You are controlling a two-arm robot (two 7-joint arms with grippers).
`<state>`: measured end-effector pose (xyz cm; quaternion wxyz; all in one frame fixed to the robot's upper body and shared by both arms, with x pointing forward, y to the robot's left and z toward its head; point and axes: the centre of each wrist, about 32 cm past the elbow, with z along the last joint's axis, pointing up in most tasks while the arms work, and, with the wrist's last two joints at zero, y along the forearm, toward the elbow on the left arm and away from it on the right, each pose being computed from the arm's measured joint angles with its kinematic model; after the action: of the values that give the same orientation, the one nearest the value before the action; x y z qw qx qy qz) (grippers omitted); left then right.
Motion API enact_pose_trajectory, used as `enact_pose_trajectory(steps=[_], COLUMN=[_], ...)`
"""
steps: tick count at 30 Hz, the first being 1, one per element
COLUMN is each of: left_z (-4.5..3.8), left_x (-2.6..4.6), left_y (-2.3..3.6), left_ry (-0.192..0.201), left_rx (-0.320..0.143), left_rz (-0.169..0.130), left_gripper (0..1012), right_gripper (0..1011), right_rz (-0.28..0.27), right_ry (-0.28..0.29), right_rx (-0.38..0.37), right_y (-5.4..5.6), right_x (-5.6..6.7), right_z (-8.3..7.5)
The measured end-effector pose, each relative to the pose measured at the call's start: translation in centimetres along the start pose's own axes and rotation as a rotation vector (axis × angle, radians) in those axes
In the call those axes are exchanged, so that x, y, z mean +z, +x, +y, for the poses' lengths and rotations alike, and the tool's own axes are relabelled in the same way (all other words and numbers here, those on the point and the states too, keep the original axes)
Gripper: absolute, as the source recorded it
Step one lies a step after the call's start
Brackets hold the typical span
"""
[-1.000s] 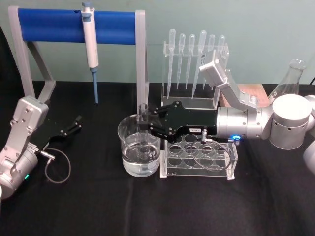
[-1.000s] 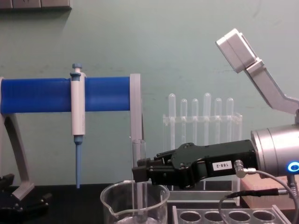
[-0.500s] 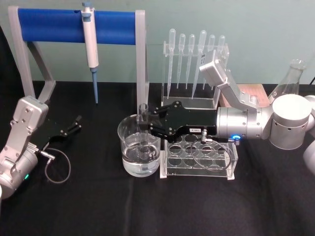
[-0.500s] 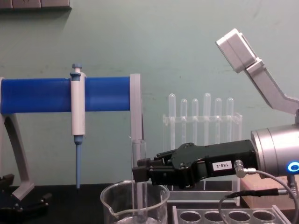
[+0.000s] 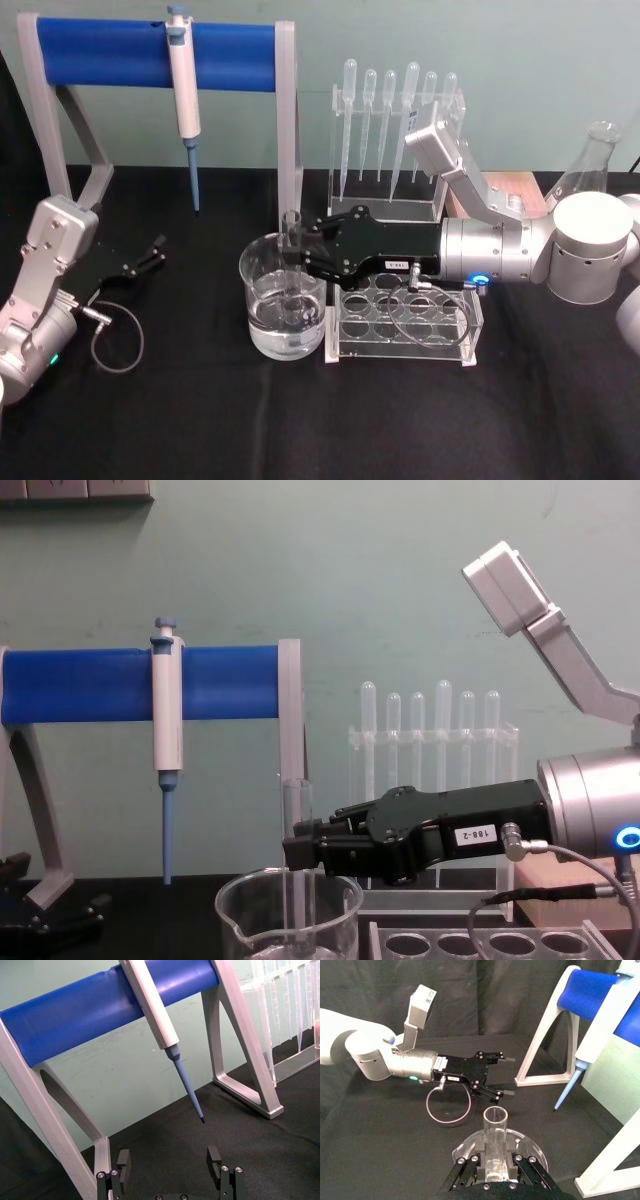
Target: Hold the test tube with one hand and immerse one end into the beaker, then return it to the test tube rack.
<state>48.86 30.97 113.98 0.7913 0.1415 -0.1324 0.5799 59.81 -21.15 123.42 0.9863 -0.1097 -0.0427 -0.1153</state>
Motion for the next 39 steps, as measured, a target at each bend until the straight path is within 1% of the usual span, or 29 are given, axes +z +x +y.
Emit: enact_pose_trajectory(steps=[39], left_z=[0.00], left_x=[0.00], left_y=[0.00], left_ry=[0.000], left_rx=[0.000], left_rz=[0.000], left_gripper=[1000], right_gripper=[234], right_rz=[0.000], right_ry=[0.000], right_rx=[0.000], right_y=[0.00], right_x=[0.00], right_z=[0.00])
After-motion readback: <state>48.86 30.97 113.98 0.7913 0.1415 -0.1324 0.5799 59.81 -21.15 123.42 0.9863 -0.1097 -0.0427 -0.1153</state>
